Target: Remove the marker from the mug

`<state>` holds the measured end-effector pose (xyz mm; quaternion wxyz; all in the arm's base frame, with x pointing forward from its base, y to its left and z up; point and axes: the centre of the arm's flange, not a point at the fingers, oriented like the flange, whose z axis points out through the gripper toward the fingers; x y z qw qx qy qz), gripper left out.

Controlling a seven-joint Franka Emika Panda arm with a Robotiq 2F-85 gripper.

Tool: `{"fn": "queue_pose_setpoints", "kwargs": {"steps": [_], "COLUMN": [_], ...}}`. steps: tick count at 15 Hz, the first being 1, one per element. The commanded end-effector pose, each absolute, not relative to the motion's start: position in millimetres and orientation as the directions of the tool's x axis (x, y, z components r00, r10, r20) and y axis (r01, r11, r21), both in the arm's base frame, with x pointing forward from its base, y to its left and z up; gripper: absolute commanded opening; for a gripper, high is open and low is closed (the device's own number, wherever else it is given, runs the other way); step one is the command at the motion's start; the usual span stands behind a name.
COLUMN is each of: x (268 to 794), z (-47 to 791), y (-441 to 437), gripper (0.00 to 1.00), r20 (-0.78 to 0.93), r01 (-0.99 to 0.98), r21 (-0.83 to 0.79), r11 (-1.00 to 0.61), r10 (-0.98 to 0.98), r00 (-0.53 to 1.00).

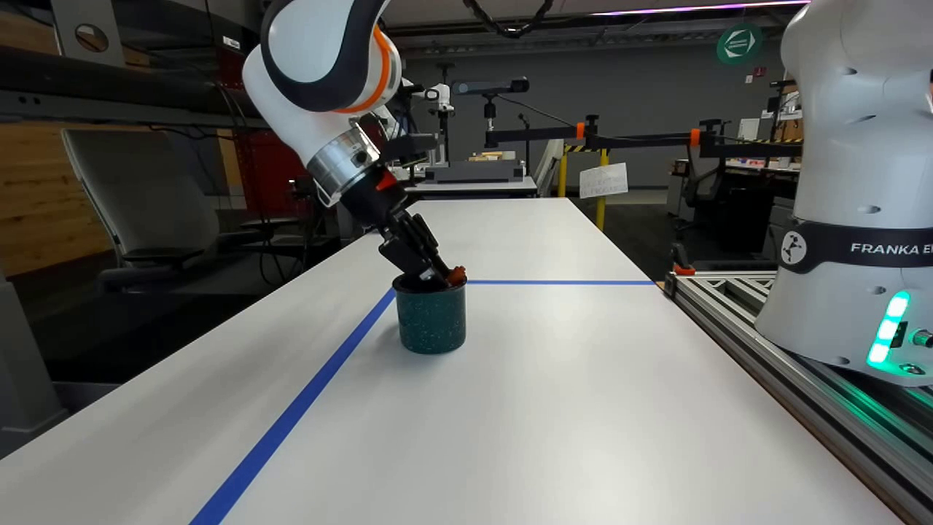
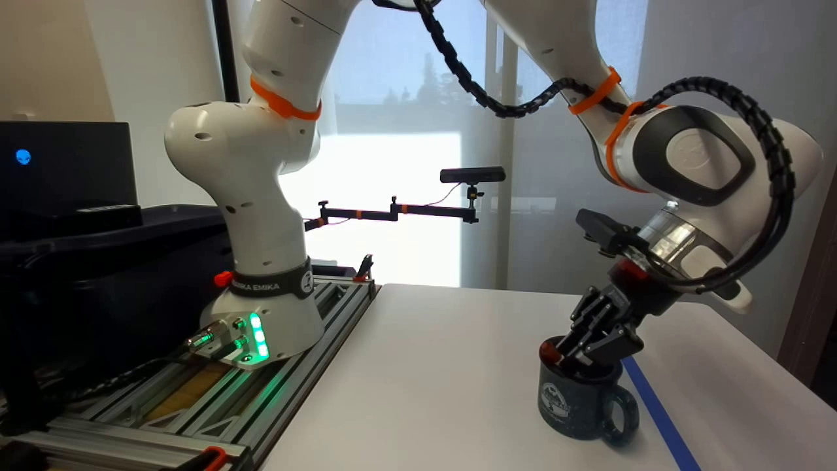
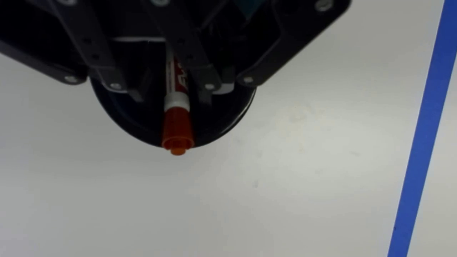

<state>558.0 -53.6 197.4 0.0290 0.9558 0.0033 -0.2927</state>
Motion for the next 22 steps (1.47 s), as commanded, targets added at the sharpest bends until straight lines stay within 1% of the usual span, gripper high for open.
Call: {"fn": "queue_pose_setpoints", "kwargs": {"steps": [1, 2, 3, 4, 5, 6, 7, 16, 22], "x": [557.1, 556.9, 556.9, 557.0, 557.4, 557.6, 556.4, 534.9, 498.3], "z": [191.7, 189.7, 187.5, 185.6, 184.6, 189.3, 196.9, 284.8, 293.8], "y": [-53.4, -53.3, -53.1, -52.9, -52.6, -52.5, -52.4, -49.0, -26.4], "gripper": [0.32, 0.34, 0.21, 0.06, 0.01, 0.02, 0.05, 0.05, 0.05], "r20": [-0.563, -0.566, -0.567, -0.570, -0.571, -0.570, -0.570, -0.609, -0.563], "r01": [0.057, 0.062, 0.065, 0.068, 0.069, 0.066, 0.069, 0.115, 0.236], "r21": [0.053, 0.052, 0.053, 0.052, 0.051, 0.052, 0.043, 0.072, 0.034], "r11": [-0.997, -0.997, -0.997, -0.996, -0.996, -0.996, -0.997, -0.991, -0.971], "r10": [0.018, 0.021, 0.023, 0.026, 0.028, 0.025, 0.032, 0.047, 0.176], "r00": [0.826, 0.824, 0.823, 0.821, 0.820, 0.821, 0.821, 0.792, 0.807]}}
